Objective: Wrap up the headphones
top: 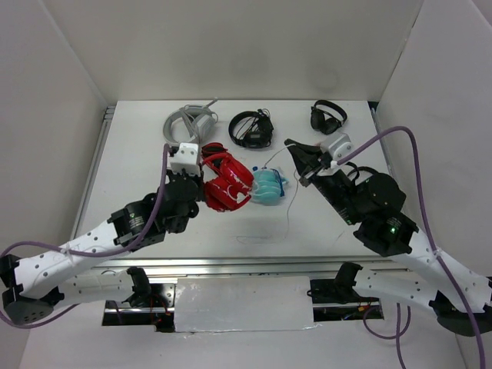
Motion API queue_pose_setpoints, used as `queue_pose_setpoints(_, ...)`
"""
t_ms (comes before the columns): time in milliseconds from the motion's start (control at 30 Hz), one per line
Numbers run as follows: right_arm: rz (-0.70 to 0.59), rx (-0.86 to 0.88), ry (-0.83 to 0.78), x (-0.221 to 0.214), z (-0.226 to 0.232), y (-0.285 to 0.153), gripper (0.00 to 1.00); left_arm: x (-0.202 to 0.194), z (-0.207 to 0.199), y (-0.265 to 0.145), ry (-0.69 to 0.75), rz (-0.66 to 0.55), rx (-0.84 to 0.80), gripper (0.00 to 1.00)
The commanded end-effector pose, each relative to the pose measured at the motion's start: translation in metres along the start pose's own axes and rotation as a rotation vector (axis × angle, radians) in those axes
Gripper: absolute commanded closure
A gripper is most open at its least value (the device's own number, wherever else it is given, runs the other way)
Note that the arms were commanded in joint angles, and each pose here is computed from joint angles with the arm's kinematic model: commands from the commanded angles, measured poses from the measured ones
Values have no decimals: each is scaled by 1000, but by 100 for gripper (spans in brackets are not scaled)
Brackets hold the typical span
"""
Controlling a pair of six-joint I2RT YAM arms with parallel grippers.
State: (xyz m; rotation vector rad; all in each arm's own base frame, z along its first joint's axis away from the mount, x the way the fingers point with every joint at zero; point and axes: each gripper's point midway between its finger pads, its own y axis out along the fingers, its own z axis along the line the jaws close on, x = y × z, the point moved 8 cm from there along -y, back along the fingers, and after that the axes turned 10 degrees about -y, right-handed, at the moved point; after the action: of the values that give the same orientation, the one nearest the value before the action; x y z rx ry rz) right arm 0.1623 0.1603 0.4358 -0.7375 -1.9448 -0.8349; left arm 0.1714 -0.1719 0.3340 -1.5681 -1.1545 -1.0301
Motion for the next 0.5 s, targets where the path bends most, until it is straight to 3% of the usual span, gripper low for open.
queue_pose_setpoints(0, 65, -44, -20, 4, 1, -3, 100, 29, 2, 8, -249, -75, 113, 100)
queue_pose_setpoints(233, 126, -136, -30, 16, 2, 2, 100, 20, 14, 41, -278, 16, 105, 100)
queue_pose_setpoints(467, 305, -264, 2, -48, 8, 10, 100, 29, 26, 35, -385, 14, -66, 100)
